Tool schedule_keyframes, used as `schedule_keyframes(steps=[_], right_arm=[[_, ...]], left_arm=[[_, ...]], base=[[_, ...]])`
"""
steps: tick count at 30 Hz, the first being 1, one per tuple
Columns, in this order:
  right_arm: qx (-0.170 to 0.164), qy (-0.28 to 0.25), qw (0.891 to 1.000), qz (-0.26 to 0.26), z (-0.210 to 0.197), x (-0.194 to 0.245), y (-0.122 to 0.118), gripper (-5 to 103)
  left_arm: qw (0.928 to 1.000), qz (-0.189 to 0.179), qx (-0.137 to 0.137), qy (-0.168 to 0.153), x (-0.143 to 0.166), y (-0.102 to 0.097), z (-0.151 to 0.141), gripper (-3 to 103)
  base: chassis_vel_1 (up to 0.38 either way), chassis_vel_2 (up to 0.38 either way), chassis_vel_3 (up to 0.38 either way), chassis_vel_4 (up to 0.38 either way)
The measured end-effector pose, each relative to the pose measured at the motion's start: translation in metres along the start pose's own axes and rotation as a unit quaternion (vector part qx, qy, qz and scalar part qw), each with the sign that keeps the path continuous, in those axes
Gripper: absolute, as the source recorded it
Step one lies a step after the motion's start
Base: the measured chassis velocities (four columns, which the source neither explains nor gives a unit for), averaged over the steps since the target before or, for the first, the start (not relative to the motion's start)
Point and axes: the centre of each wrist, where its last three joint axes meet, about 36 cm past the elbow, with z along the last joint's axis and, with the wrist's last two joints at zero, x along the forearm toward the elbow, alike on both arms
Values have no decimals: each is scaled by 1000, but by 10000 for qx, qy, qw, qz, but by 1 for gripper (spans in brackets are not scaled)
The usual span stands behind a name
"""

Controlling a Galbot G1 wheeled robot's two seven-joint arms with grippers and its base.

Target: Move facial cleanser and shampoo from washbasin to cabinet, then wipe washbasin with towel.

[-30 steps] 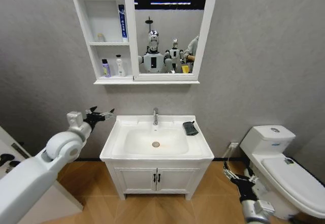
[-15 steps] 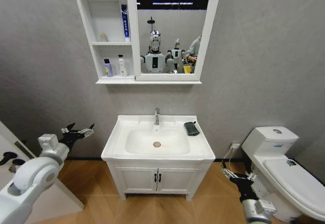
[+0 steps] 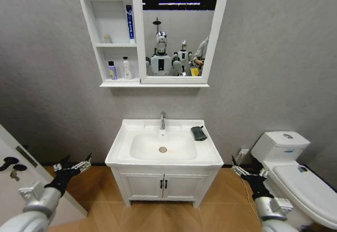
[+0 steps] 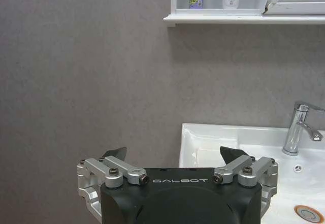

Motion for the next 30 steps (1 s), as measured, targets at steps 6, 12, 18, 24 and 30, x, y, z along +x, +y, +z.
schedule_keyframes(steps=[6, 12, 18, 24, 30], right_arm=[[-92, 73, 9999, 20, 2, 10, 9, 100], [-90, 112, 9999, 20, 1, 13, 9, 100], [-51, 475, 9989, -28, -28, -22, 6, 100], [-320, 797, 9963, 25, -67, -85, 6, 100], [-317, 1566, 9867, 285, -69, -169, -5, 100]], left_arm=[[9999, 93, -24, -29, 7, -21, 7, 100], [9999, 79, -73, -42, 6, -23, 8, 100], [9999, 80, -78, -51, 6, -23, 7, 100], [9999, 78, -77, -49, 5, -23, 7, 100], [9999, 78, -73, -47, 5, -23, 7, 100]], base=[[0, 0, 0, 0], [0, 0, 0, 0], [0, 0, 0, 0], [0, 0, 0, 0], [0, 0, 0, 0]])
